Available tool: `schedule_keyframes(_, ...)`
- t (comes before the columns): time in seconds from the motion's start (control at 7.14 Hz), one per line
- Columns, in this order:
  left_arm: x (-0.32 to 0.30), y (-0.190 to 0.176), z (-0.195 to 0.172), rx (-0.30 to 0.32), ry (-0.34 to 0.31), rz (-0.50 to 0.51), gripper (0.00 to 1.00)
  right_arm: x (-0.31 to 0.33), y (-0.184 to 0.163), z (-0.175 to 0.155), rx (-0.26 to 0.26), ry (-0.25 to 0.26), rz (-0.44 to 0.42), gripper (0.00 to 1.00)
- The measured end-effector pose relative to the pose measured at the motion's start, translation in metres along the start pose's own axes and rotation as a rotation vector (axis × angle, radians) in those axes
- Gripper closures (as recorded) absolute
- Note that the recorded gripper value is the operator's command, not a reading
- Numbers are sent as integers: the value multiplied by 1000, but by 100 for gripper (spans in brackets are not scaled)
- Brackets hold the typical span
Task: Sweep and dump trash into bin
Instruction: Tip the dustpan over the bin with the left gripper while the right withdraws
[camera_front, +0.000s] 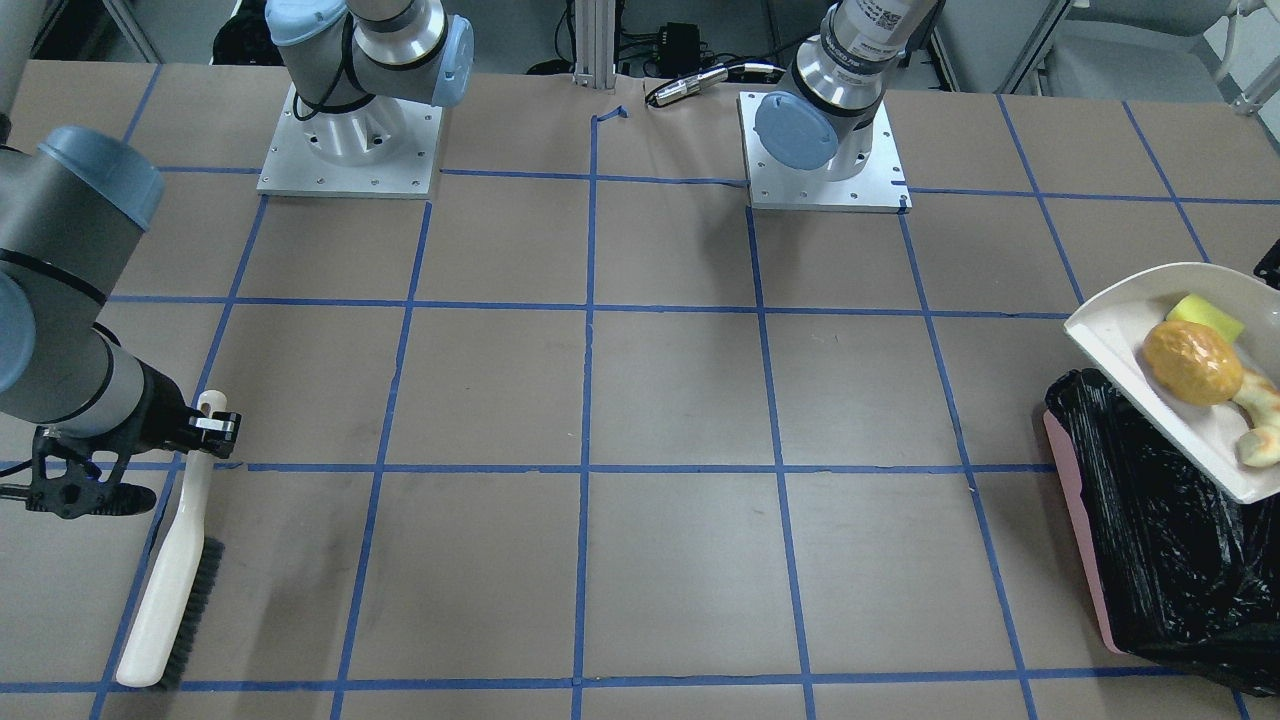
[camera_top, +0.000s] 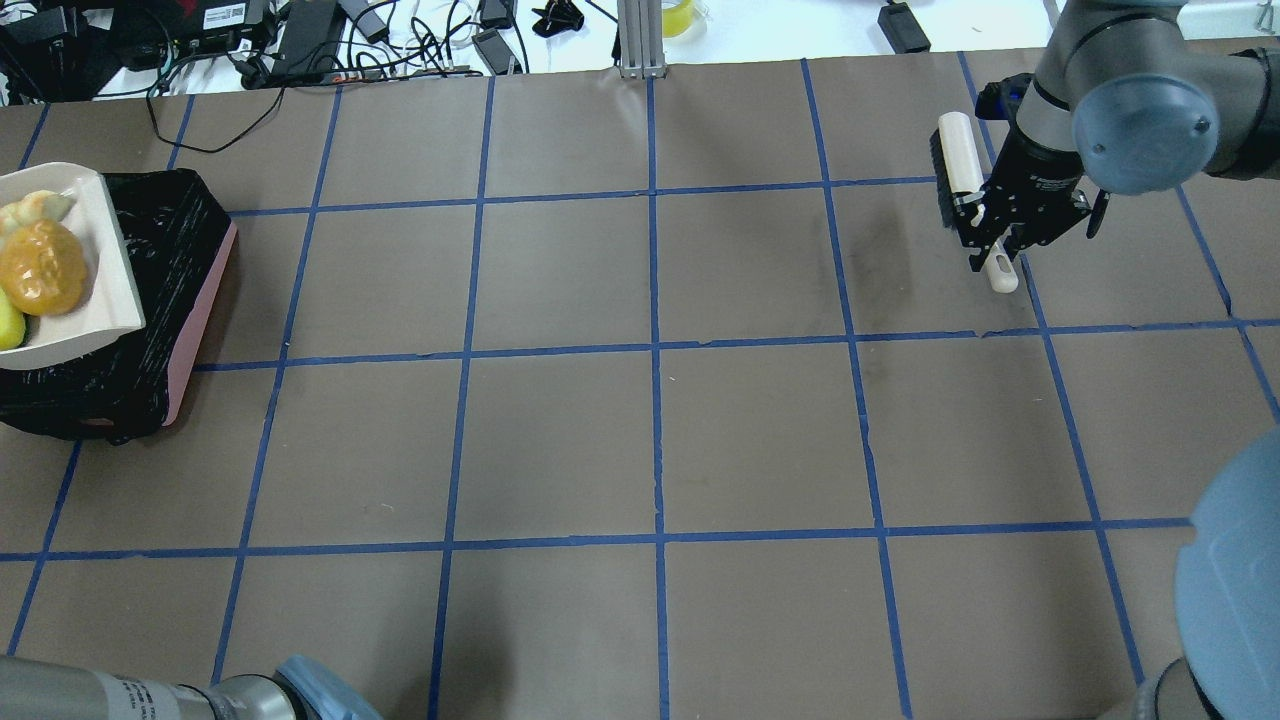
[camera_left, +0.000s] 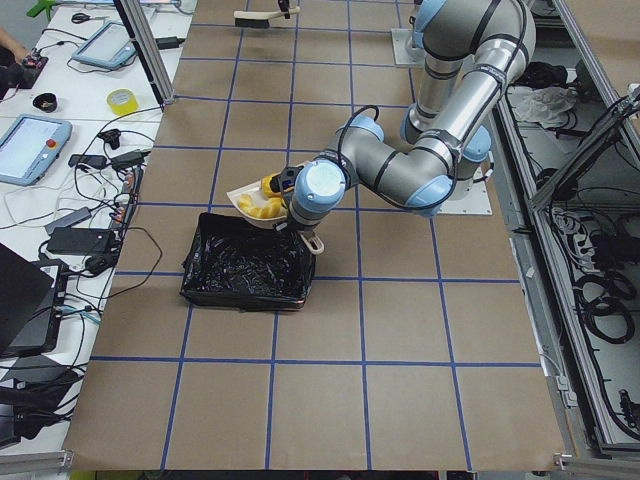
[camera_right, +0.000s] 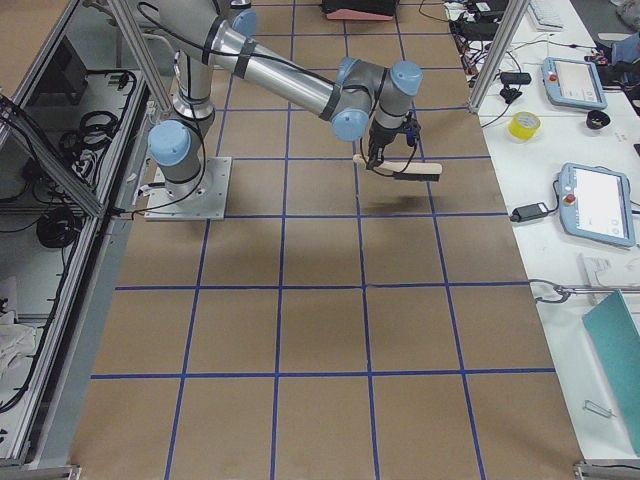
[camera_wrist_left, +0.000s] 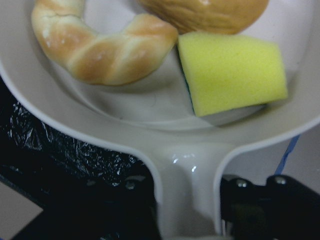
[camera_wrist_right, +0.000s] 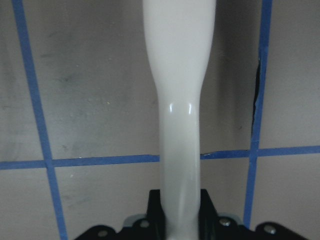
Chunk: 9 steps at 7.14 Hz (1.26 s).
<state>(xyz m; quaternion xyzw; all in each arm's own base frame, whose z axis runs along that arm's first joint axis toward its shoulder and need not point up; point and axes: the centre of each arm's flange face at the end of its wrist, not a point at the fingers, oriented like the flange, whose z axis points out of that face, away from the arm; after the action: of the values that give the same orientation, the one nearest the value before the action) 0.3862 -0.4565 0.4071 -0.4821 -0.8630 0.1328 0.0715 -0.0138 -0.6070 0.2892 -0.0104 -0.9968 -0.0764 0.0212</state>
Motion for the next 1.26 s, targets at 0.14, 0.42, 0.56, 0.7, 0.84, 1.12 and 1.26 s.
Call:
schedule_keyframes(0.14, -1, 16, -10, -68, -19, -40, 100, 9, 0, 3, -10, 30, -39, 100)
schedule_keyframes(0.42, -5, 38, -30, -291, -46, -74, 100, 19, 2, 10, -24, 48, -73, 100)
schedule_keyframes(0.56, -9, 39, -38, -410, -50, -63, 100, 27, 4, 16, -27, 47, -63, 100)
schedule_keyframes(0.7, -16, 24, -42, -530, -60, -24, 100, 34, 5, 21, -25, 47, -51, 100)
schedule_keyframes(0.84, -25, -2, -44, -636, -68, 26, 100, 37, 6, 24, -24, 47, -42, 100)
schedule_keyframes(1.12, -45, -39, -39, -780, -69, 98, 100, 39, 6, 30, -32, 45, -37, 100)
schedule_keyframes(1.26, -53, -42, -34, -818, -72, 119, 100, 41, 5, 34, -38, 42, -38, 100)
